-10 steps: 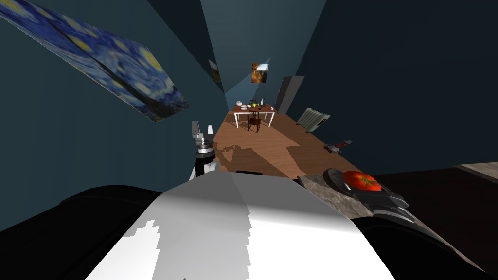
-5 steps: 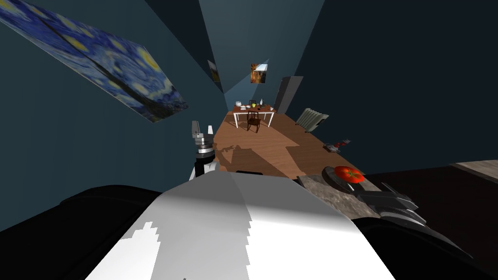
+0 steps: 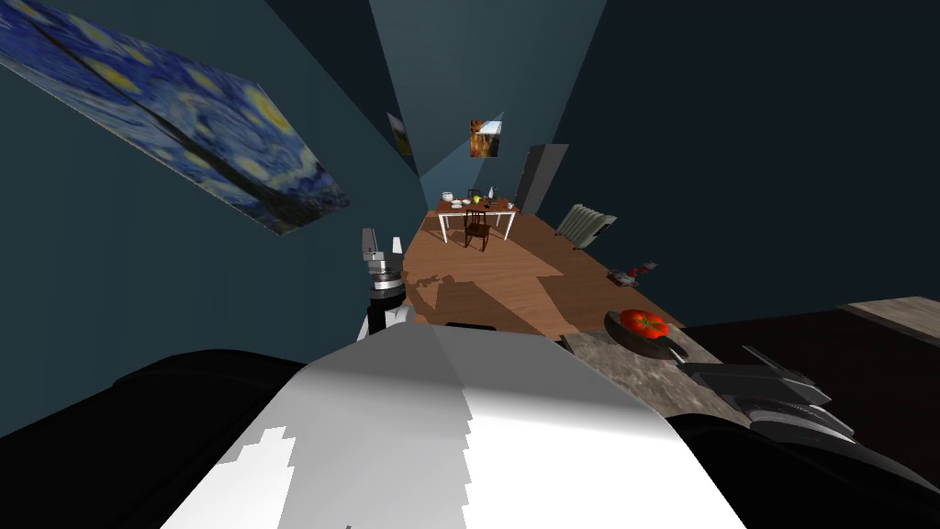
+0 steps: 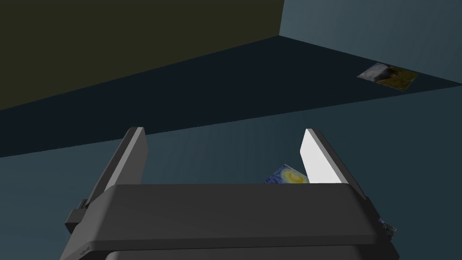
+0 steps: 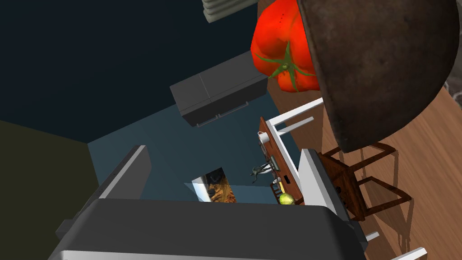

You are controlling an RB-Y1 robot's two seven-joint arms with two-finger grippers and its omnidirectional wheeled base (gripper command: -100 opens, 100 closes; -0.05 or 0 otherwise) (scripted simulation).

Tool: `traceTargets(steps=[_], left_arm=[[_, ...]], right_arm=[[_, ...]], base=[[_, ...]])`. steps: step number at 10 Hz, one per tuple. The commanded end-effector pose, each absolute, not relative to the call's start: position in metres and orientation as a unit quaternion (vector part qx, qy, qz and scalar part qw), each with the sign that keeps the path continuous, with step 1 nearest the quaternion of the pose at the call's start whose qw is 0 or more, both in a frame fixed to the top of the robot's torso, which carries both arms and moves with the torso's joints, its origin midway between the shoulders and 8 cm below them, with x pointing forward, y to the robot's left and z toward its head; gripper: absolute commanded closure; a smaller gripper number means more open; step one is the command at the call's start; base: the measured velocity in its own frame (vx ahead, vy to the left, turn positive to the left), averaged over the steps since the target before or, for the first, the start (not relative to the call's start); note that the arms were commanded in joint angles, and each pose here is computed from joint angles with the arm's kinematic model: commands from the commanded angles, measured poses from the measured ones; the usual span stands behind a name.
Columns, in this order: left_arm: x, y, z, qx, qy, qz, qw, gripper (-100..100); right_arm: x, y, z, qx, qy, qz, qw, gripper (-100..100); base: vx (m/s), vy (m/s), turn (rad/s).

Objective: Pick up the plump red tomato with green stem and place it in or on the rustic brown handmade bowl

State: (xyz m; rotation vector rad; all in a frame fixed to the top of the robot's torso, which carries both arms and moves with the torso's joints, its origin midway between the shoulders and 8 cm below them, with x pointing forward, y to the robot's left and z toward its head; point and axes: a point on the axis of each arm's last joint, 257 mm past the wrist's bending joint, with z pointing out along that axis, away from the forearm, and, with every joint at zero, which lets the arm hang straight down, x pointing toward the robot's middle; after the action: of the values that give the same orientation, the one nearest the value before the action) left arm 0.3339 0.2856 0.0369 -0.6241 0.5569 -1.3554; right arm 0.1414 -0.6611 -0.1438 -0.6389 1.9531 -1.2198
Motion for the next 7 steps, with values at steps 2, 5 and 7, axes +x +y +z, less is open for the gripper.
traceTargets(steps=[2, 5, 7], left_arm=[[0.3339, 0.2856, 0.0369, -0.280, 0.250, -0.608, 0.699, 0], [0.3339, 0.2856, 0.0369, -0.280, 0.250, -0.608, 0.699, 0], [0.3339, 0.2856, 0.0369, -0.280, 0.250, -0.608, 0.699, 0]], right_arm=[[0.1415, -0.6611, -0.1432, -0.248, 0.760, -0.474, 0.368, 0], [0.1415, -0.6610, -0.1433, -0.249, 0.760, -0.474, 0.368, 0], [0.1415, -0.6610, -0.1433, -0.249, 0.760, -0.474, 0.368, 0]], base=[[0.005, 0.000, -0.002], [0.000, 0.000, 0.000], [0.000, 0.000, 0.000]])
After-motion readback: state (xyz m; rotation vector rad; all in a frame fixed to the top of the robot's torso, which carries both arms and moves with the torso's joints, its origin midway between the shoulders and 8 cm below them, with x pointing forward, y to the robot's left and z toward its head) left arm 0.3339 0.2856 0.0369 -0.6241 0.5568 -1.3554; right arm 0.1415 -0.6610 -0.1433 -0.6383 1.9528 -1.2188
